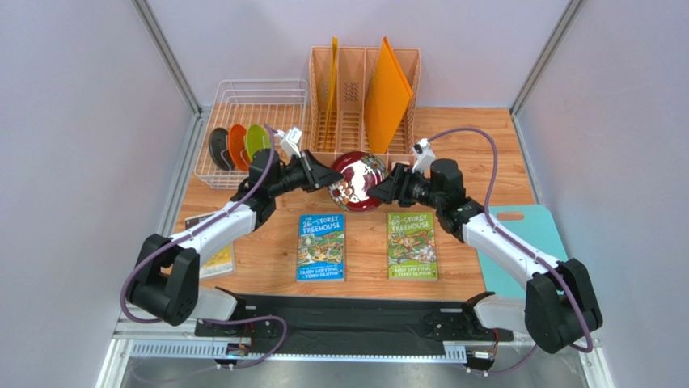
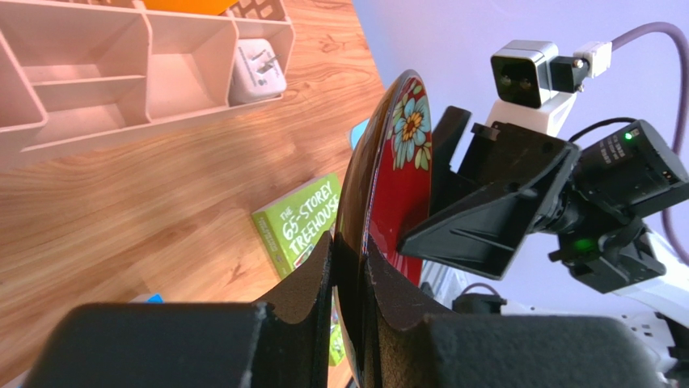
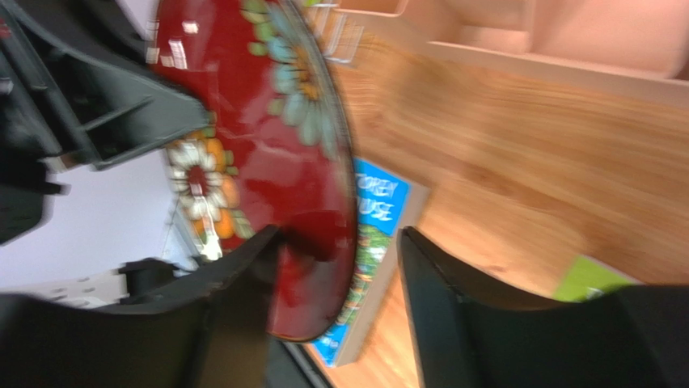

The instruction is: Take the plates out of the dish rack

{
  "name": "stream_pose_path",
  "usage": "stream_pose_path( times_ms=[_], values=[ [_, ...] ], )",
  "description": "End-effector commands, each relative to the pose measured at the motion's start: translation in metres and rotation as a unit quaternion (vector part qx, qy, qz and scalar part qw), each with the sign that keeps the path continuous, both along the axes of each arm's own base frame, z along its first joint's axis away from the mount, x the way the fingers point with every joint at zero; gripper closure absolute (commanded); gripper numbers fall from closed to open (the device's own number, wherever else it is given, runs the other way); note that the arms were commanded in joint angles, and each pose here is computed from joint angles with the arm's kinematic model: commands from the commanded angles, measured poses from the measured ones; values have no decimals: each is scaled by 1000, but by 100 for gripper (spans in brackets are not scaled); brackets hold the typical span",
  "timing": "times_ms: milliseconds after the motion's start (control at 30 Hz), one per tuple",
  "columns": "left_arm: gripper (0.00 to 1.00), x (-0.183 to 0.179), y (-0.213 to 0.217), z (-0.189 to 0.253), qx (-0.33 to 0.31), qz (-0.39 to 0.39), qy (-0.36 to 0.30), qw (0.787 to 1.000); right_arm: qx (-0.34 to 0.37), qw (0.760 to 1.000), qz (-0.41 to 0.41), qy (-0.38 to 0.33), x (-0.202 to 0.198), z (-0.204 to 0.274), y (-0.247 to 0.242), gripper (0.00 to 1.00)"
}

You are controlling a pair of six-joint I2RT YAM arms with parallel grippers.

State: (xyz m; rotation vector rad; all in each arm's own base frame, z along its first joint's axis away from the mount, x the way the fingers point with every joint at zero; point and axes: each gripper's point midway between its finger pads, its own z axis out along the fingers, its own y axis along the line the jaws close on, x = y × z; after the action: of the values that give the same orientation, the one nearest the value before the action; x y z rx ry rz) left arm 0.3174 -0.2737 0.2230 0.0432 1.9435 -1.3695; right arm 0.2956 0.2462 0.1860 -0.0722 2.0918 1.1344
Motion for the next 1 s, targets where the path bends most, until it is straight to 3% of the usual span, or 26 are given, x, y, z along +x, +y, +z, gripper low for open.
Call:
stream_pose_path(
  times_ms=[0, 33, 67, 167, 300, 333, 367, 433, 500, 533, 667, 700, 767, 800, 967],
  values=[
    [100, -5, -14, 37, -59, -32, -49, 997, 67, 994, 61, -61, -5, 35, 22, 53],
    [100, -5, -15, 35, -59, -34, -46, 997, 70, 993, 66, -62, -5, 35, 23, 60],
    [100, -4, -15, 34, -59, -34, -44, 997, 75, 992, 75, -68, -7, 38, 25, 77],
    [100, -3, -16, 30, -57, -31, -42, 997, 76, 991, 78, -73, -9, 38, 24, 100],
    [100, -3, -15, 24, -54, -27, -34, 998, 52, 994, 42, -82, -5, 34, 13, 100],
    [92, -3, -15, 21, -51, -27, -34, 998, 47, 995, 33, -85, -4, 35, 10, 100],
    [78, -2, -14, 19, -49, -25, -32, 998, 35, 995, 15, -93, -2, 37, 3, 100],
    [42, 0, -13, 13, -34, -19, -30, 999, 21, 995, -14, -98, 2, 42, -8, 100],
    [25, 2, -9, 8, -15, -10, -37, 999, -3, 993, -53, -106, 7, 48, -24, 100],
    [1, 1, -7, 10, -9, -7, -47, 999, -17, 989, -91, -111, 16, 51, -39, 100],
    [1, 4, 12, 7, 81, 19, -79, 993, -59, 973, -193, -110, 22, 64, -95, 100],
    [1, 12, 27, 12, 123, 54, -111, 985, -68, 968, -218, -105, 24, 65, -108, 100],
    [1, 16, 49, 9, 186, 91, -109, 972, -92, 949, -286, -91, 30, 69, -149, 100],
    [1, 25, 67, 19, 225, 133, -140, 955, -93, 944, -305, -81, 32, 69, -161, 100],
    [0, 35, 127, 25, 337, 241, -145, 899, -111, 911, -396, -15, 48, 47, -234, 100]
  ],
)
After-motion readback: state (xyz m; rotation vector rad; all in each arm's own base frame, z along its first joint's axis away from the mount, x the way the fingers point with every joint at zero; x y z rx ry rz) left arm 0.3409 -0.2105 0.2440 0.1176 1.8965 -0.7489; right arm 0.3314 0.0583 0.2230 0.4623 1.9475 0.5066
